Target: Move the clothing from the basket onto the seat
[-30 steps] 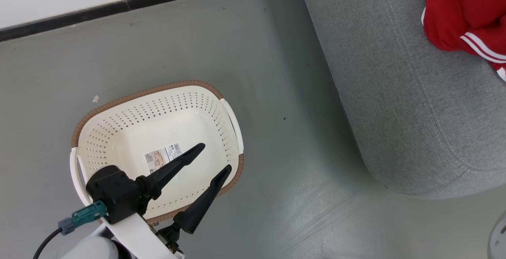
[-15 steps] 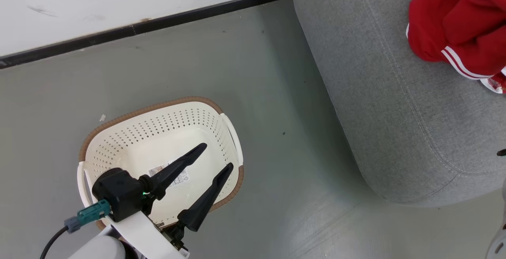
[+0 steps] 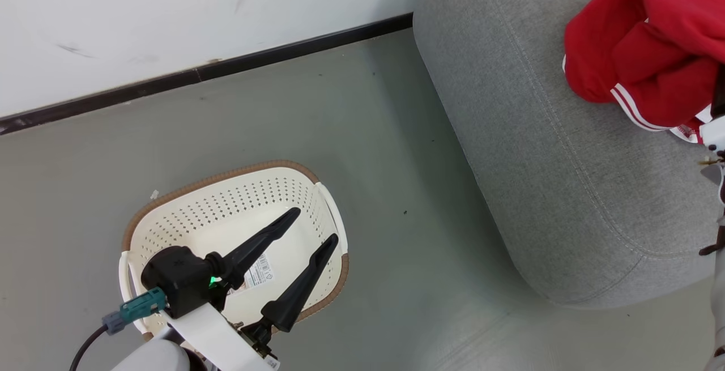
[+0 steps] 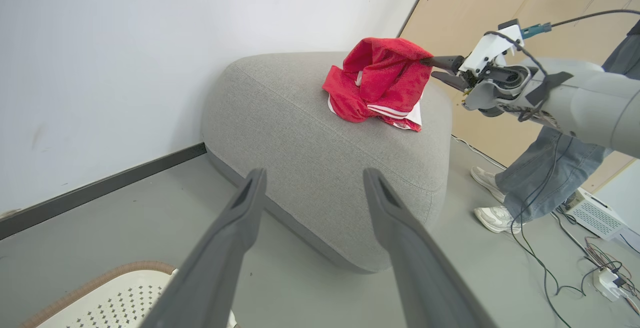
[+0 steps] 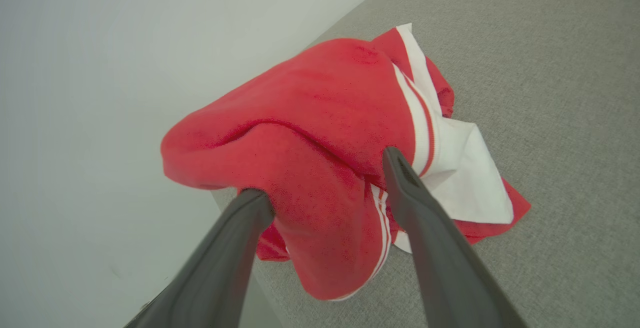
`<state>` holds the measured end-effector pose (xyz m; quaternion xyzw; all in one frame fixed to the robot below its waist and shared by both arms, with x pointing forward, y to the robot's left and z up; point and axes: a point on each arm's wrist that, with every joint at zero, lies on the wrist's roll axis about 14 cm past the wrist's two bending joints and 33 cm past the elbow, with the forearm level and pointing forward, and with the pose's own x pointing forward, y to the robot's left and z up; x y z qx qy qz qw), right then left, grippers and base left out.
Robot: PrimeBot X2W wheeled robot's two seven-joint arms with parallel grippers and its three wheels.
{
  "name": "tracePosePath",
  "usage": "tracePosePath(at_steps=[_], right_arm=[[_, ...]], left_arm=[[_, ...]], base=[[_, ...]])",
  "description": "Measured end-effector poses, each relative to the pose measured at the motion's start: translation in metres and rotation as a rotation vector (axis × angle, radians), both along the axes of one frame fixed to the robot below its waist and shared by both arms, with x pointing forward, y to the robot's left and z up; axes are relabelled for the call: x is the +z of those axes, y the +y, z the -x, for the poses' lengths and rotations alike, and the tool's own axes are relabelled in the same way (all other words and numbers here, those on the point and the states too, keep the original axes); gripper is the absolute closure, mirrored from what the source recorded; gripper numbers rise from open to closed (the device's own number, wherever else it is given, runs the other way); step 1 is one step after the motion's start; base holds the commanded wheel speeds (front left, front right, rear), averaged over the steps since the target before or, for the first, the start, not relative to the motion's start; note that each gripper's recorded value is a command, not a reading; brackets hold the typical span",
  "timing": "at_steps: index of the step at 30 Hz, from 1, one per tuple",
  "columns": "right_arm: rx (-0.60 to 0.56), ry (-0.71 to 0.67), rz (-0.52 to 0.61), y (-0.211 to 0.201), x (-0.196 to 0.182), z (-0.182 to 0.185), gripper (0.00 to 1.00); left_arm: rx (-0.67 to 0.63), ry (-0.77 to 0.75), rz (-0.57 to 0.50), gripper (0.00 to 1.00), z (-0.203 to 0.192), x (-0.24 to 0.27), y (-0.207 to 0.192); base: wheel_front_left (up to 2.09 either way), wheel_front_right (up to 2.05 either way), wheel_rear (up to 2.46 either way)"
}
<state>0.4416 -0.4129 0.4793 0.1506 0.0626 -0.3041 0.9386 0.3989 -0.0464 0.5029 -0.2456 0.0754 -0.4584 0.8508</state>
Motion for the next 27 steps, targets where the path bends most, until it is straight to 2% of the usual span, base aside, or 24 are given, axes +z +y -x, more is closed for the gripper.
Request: tracePosePath(at_steps=[13, 27], right_arm=[[-0.015, 0.027, -0.066, 0.004, -0.021, 0.032, 0.0], [-0.029, 0.046, -0.072, 0.003, -0.034, 0.049, 0.0]], left_arm=[[0.004, -0.003, -0.003, 0.0, 0.009, 0.006, -0.005], [-0.002, 0.004, 0.001, 0.0, 0.009, 0.006, -0.01]], base=[[0.0, 0.0, 0.0], [0.0, 0.0, 0.0]])
